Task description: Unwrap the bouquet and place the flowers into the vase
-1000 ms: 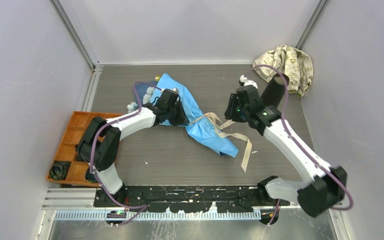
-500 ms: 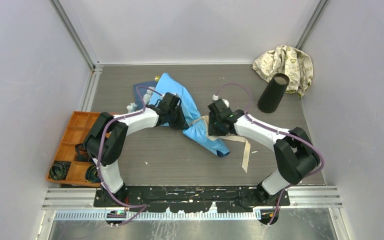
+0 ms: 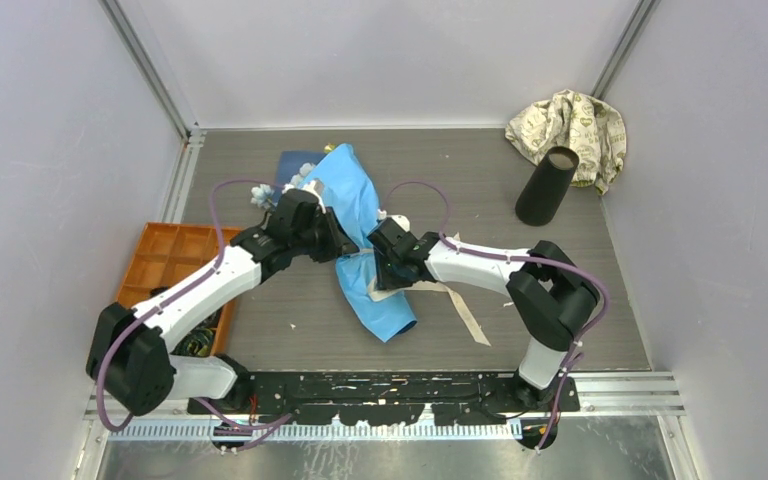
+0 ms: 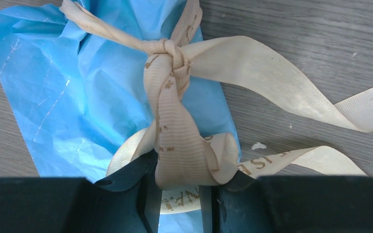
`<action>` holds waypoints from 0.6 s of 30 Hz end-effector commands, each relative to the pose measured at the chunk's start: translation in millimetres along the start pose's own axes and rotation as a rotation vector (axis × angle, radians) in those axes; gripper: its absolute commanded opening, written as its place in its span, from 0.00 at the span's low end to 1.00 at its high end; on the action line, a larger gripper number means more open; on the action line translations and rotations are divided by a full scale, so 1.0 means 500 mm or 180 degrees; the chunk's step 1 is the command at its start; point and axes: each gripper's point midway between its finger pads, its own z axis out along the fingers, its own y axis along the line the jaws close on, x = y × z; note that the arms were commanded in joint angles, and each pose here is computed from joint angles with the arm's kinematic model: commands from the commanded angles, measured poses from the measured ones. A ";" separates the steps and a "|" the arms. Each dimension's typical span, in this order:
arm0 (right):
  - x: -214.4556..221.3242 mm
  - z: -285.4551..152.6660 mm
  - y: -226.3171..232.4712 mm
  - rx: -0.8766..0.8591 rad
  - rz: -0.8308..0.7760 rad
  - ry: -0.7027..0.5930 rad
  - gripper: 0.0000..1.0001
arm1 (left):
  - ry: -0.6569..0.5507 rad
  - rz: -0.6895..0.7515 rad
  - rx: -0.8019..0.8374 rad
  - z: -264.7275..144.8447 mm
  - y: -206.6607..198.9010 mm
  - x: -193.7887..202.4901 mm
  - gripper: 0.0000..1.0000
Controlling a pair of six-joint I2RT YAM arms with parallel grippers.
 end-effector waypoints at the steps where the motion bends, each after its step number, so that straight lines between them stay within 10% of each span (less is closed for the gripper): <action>1: -0.049 -0.013 0.046 -0.0126 0.0058 -0.0250 0.36 | 0.0217 -0.0112 0.0059 0.013 0.027 0.063 0.19; 11: -0.068 -0.073 0.069 -0.0208 0.0013 -0.0407 0.37 | 0.0411 -0.0069 -0.0197 0.112 0.085 0.134 0.17; 18: -0.104 -0.173 0.012 0.0075 -0.0014 -0.0825 0.58 | 0.0271 0.0040 -0.1138 0.115 0.219 0.136 0.16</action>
